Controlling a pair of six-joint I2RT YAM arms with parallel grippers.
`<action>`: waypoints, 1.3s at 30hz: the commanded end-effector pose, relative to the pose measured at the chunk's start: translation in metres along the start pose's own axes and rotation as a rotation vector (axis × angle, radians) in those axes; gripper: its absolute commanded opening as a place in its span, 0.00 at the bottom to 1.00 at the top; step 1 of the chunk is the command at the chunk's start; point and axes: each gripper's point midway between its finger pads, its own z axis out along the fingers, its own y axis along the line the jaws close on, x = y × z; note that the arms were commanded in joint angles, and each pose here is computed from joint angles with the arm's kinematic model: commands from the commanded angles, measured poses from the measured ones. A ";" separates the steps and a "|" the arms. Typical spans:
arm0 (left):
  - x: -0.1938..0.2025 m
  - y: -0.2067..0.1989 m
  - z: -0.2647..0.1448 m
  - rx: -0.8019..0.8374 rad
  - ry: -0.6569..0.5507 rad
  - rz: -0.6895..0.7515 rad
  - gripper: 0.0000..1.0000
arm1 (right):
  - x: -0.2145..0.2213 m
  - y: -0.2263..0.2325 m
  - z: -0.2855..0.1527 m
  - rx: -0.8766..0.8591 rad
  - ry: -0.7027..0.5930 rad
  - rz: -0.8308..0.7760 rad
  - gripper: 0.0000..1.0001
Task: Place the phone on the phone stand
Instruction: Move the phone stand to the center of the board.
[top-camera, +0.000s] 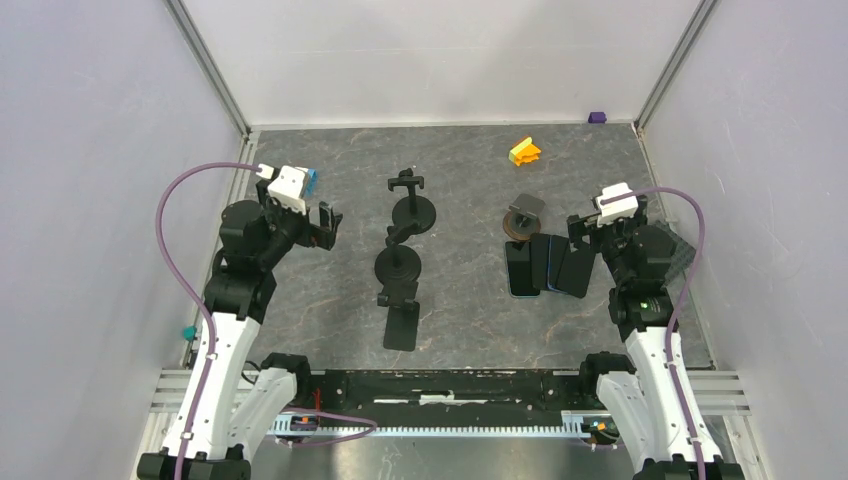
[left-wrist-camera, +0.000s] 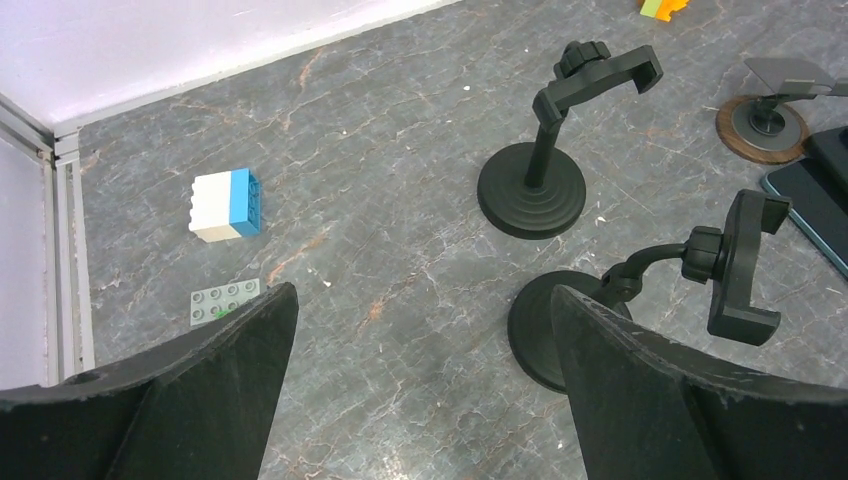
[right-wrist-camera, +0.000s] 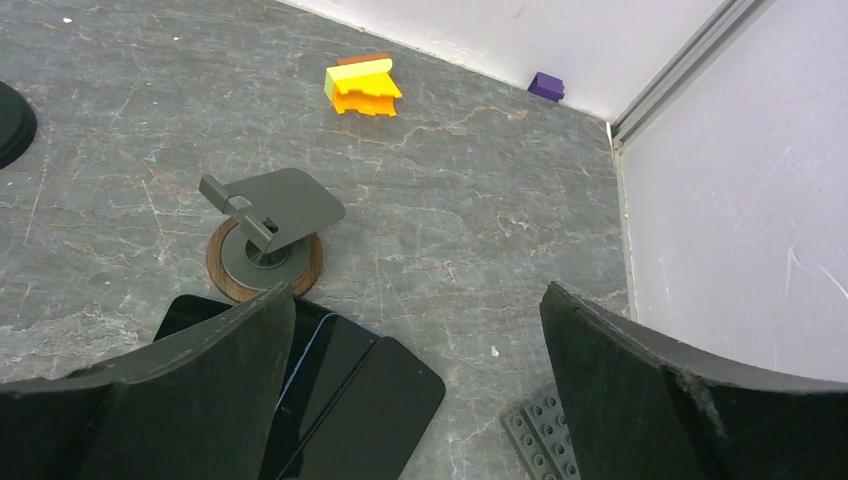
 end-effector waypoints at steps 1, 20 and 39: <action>-0.015 -0.005 -0.004 0.036 -0.058 0.047 1.00 | -0.009 0.001 -0.001 -0.011 -0.035 -0.012 0.97; -0.046 -0.043 0.028 0.320 -0.009 0.028 1.00 | -0.002 0.037 -0.003 -0.220 -0.046 -0.072 0.97; -0.025 -0.130 0.015 0.563 0.172 0.198 1.00 | 0.008 0.052 -0.001 -0.319 -0.011 -0.092 0.97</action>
